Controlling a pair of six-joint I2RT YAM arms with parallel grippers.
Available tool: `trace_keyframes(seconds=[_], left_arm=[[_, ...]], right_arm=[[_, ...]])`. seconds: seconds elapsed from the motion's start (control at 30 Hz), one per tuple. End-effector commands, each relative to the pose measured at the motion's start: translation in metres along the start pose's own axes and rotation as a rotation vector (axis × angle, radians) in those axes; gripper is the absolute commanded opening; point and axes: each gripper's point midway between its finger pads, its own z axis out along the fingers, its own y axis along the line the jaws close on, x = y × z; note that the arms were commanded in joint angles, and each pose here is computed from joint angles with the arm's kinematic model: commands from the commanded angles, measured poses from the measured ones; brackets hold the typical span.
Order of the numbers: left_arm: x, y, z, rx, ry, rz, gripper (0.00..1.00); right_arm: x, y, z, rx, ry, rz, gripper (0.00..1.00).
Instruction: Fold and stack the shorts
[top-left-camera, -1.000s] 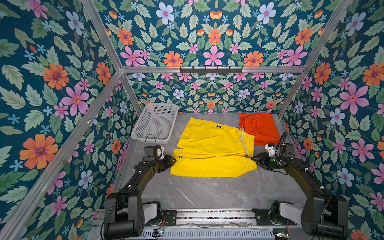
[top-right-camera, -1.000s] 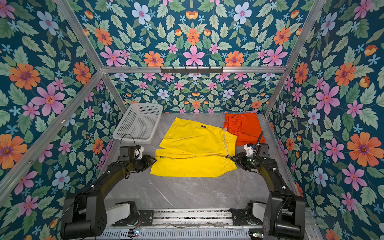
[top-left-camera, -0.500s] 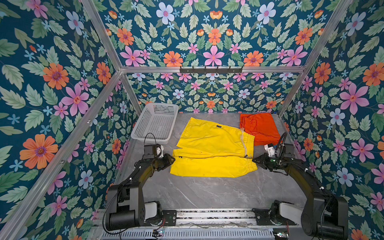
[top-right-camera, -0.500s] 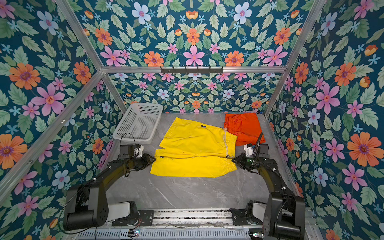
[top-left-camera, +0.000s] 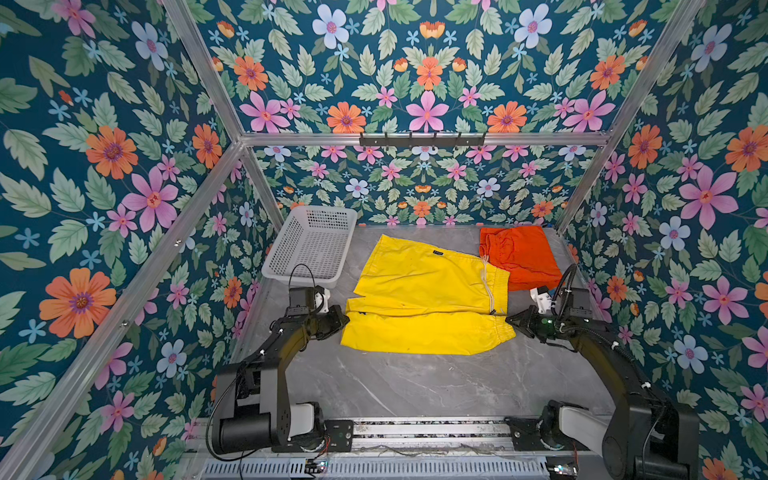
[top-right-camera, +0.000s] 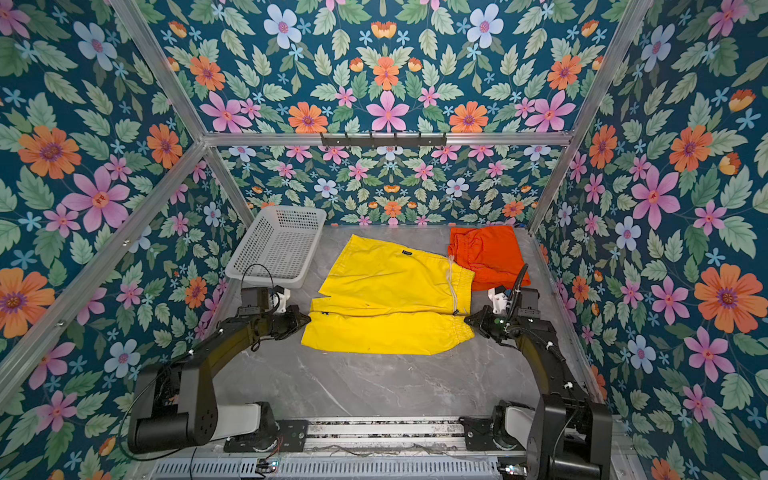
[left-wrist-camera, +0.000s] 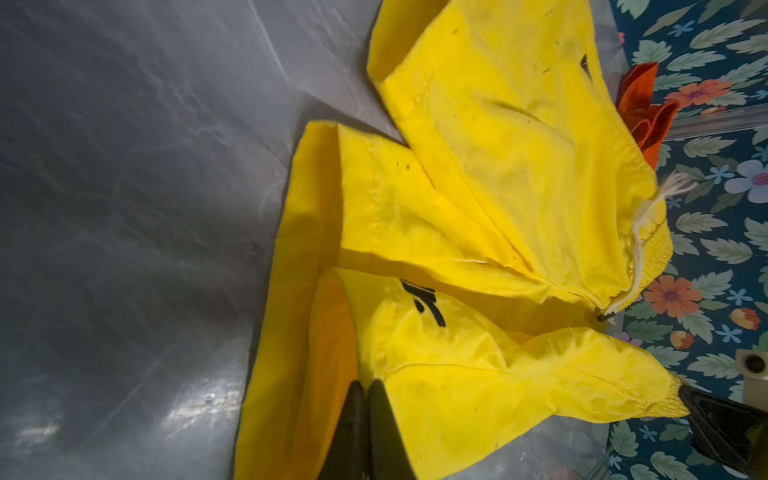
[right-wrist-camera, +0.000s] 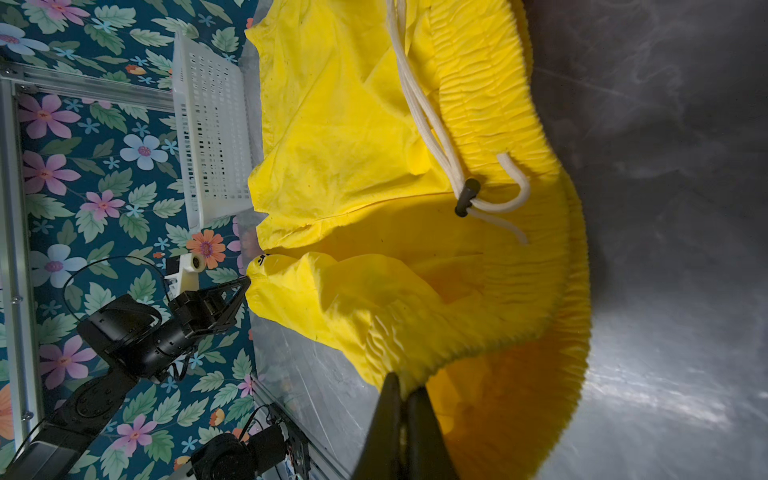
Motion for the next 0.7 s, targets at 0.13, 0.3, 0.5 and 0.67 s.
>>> trace_keyframes(seconds=[0.13,0.3,0.5,0.67], left_arm=[[0.017,-0.021,-0.036,0.027,-0.017,0.002,0.00],[0.031,-0.020,-0.051,0.003,-0.032,-0.018,0.00],[0.050,-0.009,-0.062,-0.045,-0.043,-0.148,0.01],[0.073,0.017,-0.072,-0.190,-0.030,-0.274,0.05]], right_arm=[[0.010,0.004,-0.014,0.026,-0.020,0.083,0.00],[0.025,-0.008,-0.017,0.078,-0.015,0.164,0.00],[0.037,-0.017,-0.025,0.126,-0.044,0.250,0.00],[0.050,-0.027,-0.026,0.165,-0.033,0.321,0.00]])
